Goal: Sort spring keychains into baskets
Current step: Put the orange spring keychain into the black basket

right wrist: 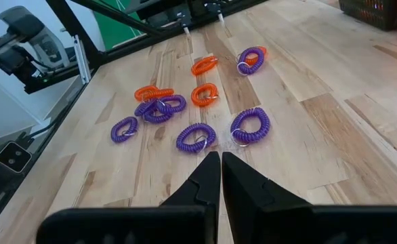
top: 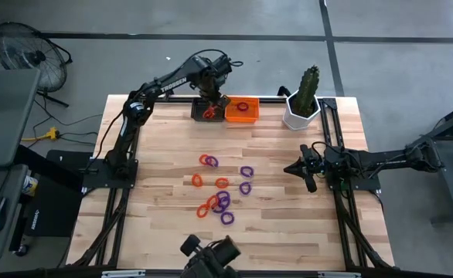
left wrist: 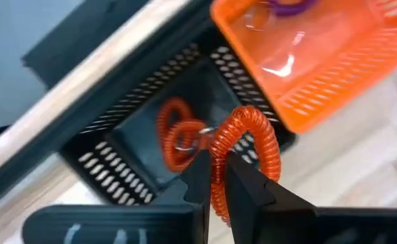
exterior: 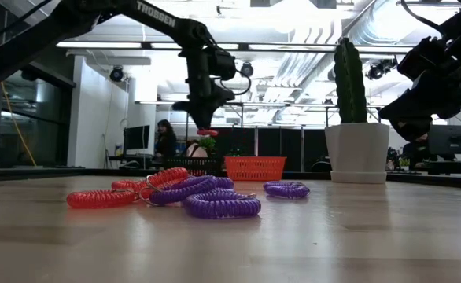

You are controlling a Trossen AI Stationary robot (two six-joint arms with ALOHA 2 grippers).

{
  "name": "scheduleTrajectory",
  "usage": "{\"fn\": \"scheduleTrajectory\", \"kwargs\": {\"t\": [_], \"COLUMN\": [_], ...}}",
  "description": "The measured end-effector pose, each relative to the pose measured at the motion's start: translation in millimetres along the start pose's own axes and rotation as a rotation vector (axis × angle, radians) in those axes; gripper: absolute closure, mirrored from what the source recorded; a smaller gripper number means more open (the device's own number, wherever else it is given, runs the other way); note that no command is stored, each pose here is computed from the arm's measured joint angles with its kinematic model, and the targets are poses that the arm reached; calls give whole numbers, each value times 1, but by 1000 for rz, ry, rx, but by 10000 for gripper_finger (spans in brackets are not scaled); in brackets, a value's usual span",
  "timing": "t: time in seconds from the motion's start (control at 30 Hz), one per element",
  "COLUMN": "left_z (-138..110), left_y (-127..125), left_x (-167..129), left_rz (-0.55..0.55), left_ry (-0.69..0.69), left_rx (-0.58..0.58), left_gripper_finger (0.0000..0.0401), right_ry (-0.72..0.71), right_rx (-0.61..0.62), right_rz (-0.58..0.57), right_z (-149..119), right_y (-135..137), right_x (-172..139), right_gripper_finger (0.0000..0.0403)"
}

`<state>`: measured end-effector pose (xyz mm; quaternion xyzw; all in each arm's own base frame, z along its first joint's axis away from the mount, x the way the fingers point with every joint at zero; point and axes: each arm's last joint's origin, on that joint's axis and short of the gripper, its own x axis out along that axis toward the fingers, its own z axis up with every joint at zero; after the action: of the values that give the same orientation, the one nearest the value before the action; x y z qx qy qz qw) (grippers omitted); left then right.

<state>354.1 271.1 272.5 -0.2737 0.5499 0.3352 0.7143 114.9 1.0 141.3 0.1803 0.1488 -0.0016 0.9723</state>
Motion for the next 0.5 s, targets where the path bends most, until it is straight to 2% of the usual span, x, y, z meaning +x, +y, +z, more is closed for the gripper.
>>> {"fn": "scheduleTrajectory", "kwargs": {"t": [0.1, 0.27, 0.5], "left_z": [-1, -2, -6], "left_y": [0, 1, 5], "left_x": [0, 0, 9], "left_rz": [49, 63, 186], "left_ry": [0, 3, 14], "left_rx": [-19, -21, 0], "left_gripper_finger": [375, 375, 375], "right_ry": [0, 0, 0], "right_rx": [0, 0, 0], "right_rz": [0, 0, 0], "right_z": [0, 0, 0], "right_y": [0, 0, 0], "right_x": [0, 0, 0], "right_gripper_finger": [391, 391, 391]}}
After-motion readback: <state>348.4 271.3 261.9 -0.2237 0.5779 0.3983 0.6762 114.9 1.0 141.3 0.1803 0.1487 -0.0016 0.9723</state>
